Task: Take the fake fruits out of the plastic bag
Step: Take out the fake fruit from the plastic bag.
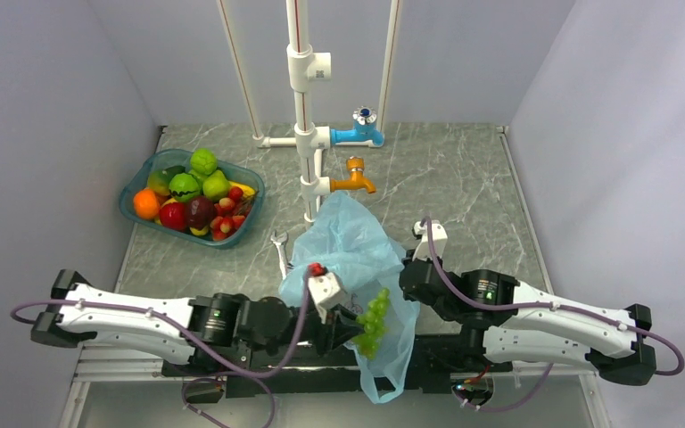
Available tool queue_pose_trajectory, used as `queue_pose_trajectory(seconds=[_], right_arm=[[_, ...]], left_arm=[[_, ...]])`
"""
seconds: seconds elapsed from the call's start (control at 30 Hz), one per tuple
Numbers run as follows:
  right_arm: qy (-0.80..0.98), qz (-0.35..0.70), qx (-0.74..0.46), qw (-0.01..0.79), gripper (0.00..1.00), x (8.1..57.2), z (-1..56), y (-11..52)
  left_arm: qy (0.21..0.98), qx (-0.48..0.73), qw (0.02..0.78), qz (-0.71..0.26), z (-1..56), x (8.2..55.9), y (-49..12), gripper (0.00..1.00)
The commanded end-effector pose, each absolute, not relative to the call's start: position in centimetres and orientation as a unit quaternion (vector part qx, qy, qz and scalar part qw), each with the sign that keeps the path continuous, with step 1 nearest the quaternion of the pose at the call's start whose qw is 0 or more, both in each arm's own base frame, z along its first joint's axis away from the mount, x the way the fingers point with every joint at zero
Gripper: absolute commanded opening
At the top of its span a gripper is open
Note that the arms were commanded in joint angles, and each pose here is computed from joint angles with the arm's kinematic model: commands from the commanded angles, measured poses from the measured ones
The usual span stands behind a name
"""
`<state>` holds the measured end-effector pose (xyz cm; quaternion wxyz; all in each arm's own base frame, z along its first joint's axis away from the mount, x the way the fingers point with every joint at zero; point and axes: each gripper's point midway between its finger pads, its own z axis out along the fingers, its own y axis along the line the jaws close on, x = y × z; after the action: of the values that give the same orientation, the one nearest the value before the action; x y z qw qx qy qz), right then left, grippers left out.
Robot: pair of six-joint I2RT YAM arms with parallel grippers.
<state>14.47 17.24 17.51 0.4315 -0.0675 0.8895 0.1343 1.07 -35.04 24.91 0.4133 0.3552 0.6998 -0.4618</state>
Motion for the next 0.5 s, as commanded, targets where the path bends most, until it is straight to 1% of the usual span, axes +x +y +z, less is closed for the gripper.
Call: queue_pose_trajectory(seconds=[0.0, 0.17, 0.23, 0.33, 0.47], right_arm=[[0.893, 0.113, -0.03, 0.434, 0.0, 14.6, 16.9, 15.6], [0.887, 0.116, -0.007, 0.447, 0.0, 14.8, 17.3, 14.7], [0.885, 0.113, 0.0, 0.452, 0.0, 15.0, 17.5, 14.4], [0.883, 0.103, 0.011, 0.458, 0.0, 15.2, 17.5, 13.9], [0.882, 0.091, 0.017, 0.463, 0.0, 15.4, 17.4, 13.6]], left_arm=[[0.658, 0.294, 0.485, -0.495, 31.5, 3.1, -33.1, 0.0], [0.693, 0.211, 0.528, -0.443, 32.6, 6.9, -28.5, 0.0], [0.696, 0.187, 0.533, -0.444, 33.3, 7.6, -27.0, 0.0], [0.697, 0.17, 0.539, -0.441, 34.2, 8.3, -25.3, 0.0], [0.719, 0.158, 0.543, -0.405, 34.7, 9.8, -23.4, 0.0]])
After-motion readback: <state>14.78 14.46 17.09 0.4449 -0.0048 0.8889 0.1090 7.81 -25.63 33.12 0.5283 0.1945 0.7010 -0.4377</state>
